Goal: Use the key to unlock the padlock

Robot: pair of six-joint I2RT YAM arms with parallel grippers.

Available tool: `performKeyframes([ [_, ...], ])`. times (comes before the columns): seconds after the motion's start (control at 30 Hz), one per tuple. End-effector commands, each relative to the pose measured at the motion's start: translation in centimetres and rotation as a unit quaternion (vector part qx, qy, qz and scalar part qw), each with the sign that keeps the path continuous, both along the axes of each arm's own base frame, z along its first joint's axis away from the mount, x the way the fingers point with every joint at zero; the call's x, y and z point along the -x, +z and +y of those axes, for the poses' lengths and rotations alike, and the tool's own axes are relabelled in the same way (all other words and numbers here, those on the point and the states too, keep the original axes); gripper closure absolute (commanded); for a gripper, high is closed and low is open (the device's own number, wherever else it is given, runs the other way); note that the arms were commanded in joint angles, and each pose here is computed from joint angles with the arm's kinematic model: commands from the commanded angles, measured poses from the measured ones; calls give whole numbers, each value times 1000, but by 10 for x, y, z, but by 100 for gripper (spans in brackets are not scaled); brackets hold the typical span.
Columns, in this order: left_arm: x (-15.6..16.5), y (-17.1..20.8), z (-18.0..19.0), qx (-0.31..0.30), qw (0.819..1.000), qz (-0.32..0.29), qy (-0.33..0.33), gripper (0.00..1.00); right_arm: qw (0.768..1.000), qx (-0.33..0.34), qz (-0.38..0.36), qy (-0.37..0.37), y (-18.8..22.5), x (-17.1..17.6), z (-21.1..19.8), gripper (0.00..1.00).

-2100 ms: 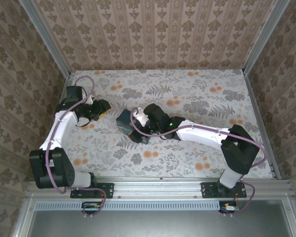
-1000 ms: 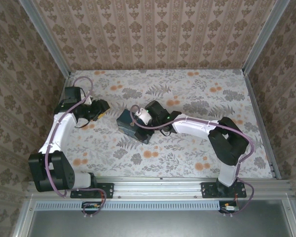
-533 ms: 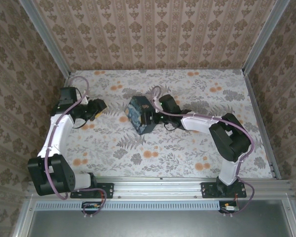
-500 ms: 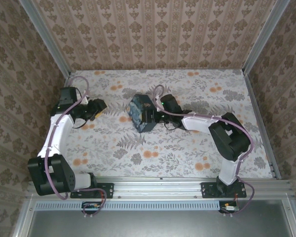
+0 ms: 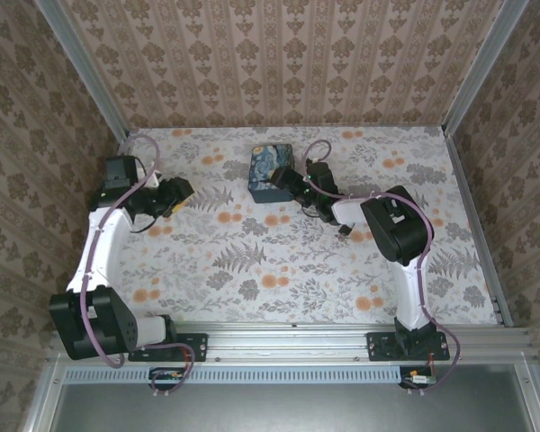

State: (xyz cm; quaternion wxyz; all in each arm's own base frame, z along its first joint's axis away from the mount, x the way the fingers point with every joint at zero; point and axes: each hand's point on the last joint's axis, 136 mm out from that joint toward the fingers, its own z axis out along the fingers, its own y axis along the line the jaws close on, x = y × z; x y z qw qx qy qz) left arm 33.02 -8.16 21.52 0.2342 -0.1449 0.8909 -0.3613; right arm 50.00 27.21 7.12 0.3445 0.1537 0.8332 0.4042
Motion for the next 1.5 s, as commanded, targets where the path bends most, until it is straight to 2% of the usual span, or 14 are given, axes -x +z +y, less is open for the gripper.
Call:
performKeyframes([
  [0.0, 5, 19, 7, -14, 1000, -25, -3, 51, 995, 99, -2, 18, 13, -1, -15, 0],
  [0.1, 1, 17, 16, -25, 999, -30, 2, 50, 972, 228, -14, 55, 33, 7, -35, 0],
  [0.2, -6, 11, 26, -64, 997, -38, 2, 42, 957, 279, -46, 71, 58, 18, -58, 0],
  [0.27, -10, 5, 35, -106, 993, -44, 10, 1, 951, 293, -62, 76, 72, 26, -79, 0],
  [0.4, -12, -19, 77, -244, 965, -61, 72, 0, 935, 341, -95, 33, 93, 47, -144, 0],
  [0.57, -10, -48, 119, -393, 892, -191, 118, 0, 881, 461, -104, -26, 80, 81, -230, 0],
  [0.67, -6, -79, 139, -438, 870, -180, 139, 0, 877, 466, -96, -63, 63, 98, -262, 0],
  [0.93, -42, -97, 133, -409, 855, -277, 158, 0, 896, 389, -197, -80, 44, 100, -264, 0],
  [1.1, -61, -106, 122, -352, 885, -277, 131, 0, 889, 386, -219, -109, 30, 107, -270, 0],
  [1.13, -65, -102, 114, -350, 874, -317, 119, 0, 891, 386, -221, -93, 29, 105, -266, 0],
  [1.2, -66, -109, 89, -375, 869, -316, 69, 0, 894, 388, -206, -81, 26, 101, -263, 0],
  [1.27, -71, -117, 69, -423, 833, -355, 47, 0, 893, 392, -198, -97, 26, 101, -269, 0],
  [1.3, -66, -121, 79, -437, 839, -317, 70, 0, 892, 393, -195, -106, 26, 100, -272, 0],
  [1.47, -68, -120, 83, -440, 835, -322, 80, 0, 887, 407, -187, -117, 26, 100, -274, 0],
])
